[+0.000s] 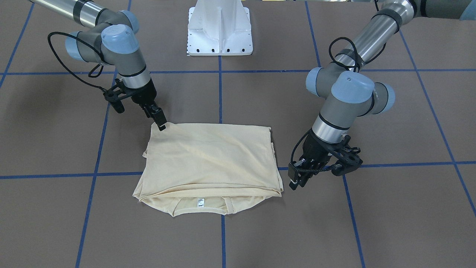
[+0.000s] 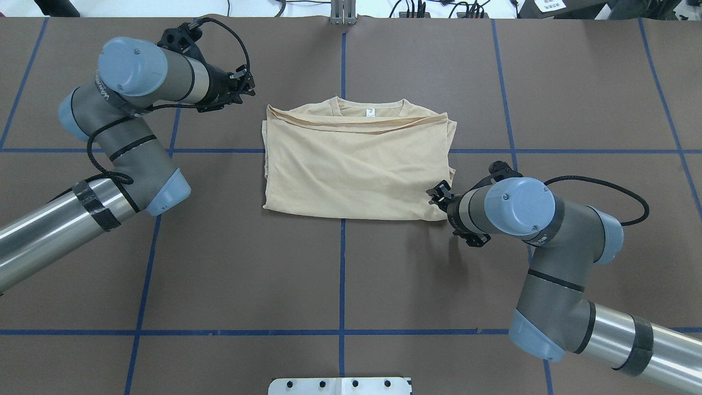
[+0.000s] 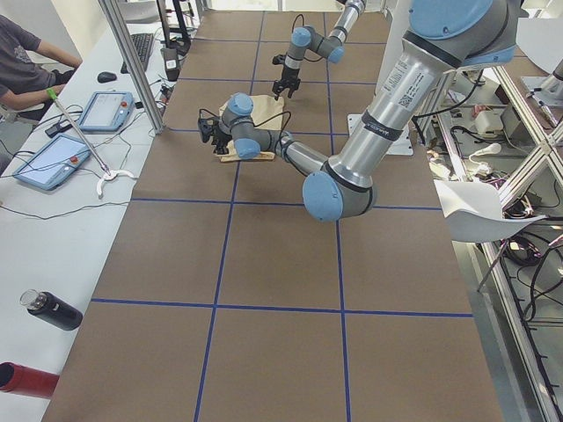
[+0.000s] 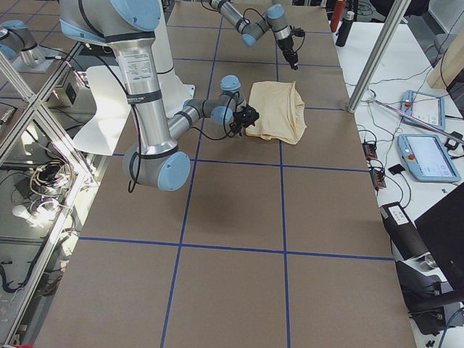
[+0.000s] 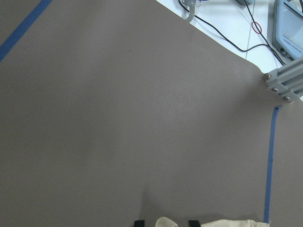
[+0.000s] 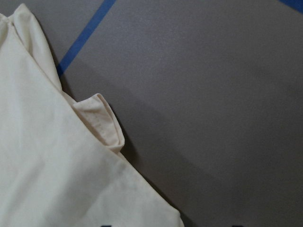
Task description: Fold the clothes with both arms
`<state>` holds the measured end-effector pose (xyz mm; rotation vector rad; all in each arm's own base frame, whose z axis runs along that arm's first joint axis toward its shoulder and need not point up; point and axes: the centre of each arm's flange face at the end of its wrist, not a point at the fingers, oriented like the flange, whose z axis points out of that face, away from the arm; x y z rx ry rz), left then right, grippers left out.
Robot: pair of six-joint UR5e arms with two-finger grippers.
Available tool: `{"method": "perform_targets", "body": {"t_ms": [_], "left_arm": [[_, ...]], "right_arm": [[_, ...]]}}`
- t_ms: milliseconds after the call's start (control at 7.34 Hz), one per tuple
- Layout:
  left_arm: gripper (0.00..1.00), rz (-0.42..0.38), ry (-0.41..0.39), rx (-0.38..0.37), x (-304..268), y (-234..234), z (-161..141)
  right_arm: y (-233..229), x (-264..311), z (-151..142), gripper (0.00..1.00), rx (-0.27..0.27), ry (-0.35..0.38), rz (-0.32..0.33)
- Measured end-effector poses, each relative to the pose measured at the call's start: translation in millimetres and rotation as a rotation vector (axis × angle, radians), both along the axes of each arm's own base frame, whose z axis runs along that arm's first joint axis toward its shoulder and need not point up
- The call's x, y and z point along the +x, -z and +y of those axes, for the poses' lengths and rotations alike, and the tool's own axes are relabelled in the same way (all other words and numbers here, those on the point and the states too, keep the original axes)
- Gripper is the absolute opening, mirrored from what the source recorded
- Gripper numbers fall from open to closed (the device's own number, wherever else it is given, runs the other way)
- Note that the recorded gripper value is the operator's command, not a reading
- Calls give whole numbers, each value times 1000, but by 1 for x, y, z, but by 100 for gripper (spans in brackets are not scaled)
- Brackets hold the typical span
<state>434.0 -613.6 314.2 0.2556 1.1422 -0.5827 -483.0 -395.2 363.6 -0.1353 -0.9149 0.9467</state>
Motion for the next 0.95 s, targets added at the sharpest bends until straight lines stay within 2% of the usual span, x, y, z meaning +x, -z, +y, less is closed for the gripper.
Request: {"method": "perform_targets", "body": {"t_ms": [545, 954], "left_arm": [[41, -1, 0, -2, 0, -1, 0], [39, 2, -4, 0, 0, 0, 0]], "right_arm": [[3, 4, -1, 0, -4, 5, -9], [14, 26, 3, 0, -28, 33, -48]]}}
